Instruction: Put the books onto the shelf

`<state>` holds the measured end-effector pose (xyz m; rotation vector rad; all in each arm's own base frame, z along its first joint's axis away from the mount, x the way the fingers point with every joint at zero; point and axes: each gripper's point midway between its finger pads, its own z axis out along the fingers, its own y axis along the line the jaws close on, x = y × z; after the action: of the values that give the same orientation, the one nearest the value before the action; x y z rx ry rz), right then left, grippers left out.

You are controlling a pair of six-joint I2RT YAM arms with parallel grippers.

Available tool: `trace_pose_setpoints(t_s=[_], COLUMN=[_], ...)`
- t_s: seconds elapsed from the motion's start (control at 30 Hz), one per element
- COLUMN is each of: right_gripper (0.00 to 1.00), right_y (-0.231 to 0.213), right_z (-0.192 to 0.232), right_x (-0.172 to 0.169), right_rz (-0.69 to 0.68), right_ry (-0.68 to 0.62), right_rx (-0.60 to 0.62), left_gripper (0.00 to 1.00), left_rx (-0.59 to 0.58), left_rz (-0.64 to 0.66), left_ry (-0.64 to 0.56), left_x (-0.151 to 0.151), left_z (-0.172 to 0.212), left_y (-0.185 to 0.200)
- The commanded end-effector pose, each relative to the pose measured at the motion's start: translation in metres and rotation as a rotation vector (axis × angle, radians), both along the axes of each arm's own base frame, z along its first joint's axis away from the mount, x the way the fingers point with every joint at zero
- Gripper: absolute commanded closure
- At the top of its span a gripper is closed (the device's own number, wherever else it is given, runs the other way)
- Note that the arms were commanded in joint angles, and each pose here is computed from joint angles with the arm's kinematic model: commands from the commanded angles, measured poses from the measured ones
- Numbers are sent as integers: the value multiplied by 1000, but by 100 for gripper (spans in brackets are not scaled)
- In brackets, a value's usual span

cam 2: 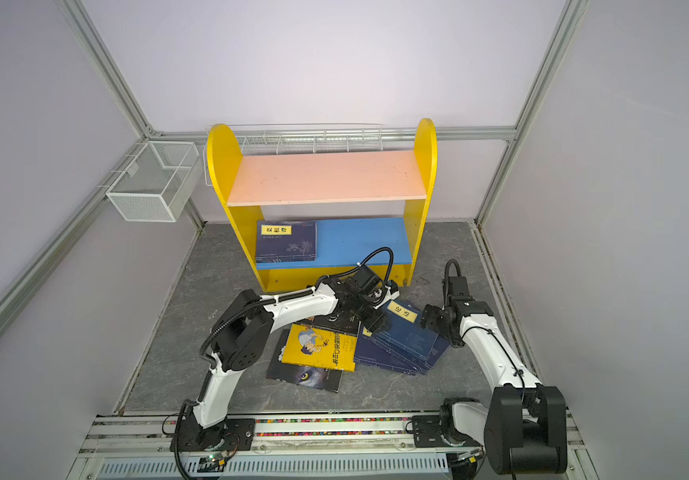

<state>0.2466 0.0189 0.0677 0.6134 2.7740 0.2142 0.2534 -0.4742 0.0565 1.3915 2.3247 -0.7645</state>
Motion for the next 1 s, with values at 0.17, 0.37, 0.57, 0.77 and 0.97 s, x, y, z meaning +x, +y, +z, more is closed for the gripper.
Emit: trace_pose_setpoints(t_s=[0.17,0.37,0.57,0.77,0.97], right_gripper=[13,15,16,23,47], right_y=[35,44,56,63,56], right_z=[-31,-23,35,73,75], right_x=[-15,-7,18,28,29], right_rz=[-24,-26,66,109,96], right_ry=[72,6,-185,-272,-294], right_rx=[254,347,408,447,390], left_gripper=[42,56,62,63,62], left_rx=[80,94,89,84,67], left_rz=[-32,-31,-32,-31,-24], left_ry=[21,28,36,41,53], left_x=[-12,-13,-13,-12,-10], left_z=[-25,-30,-31,-29,-28], left_y=[16,21,21,21,20])
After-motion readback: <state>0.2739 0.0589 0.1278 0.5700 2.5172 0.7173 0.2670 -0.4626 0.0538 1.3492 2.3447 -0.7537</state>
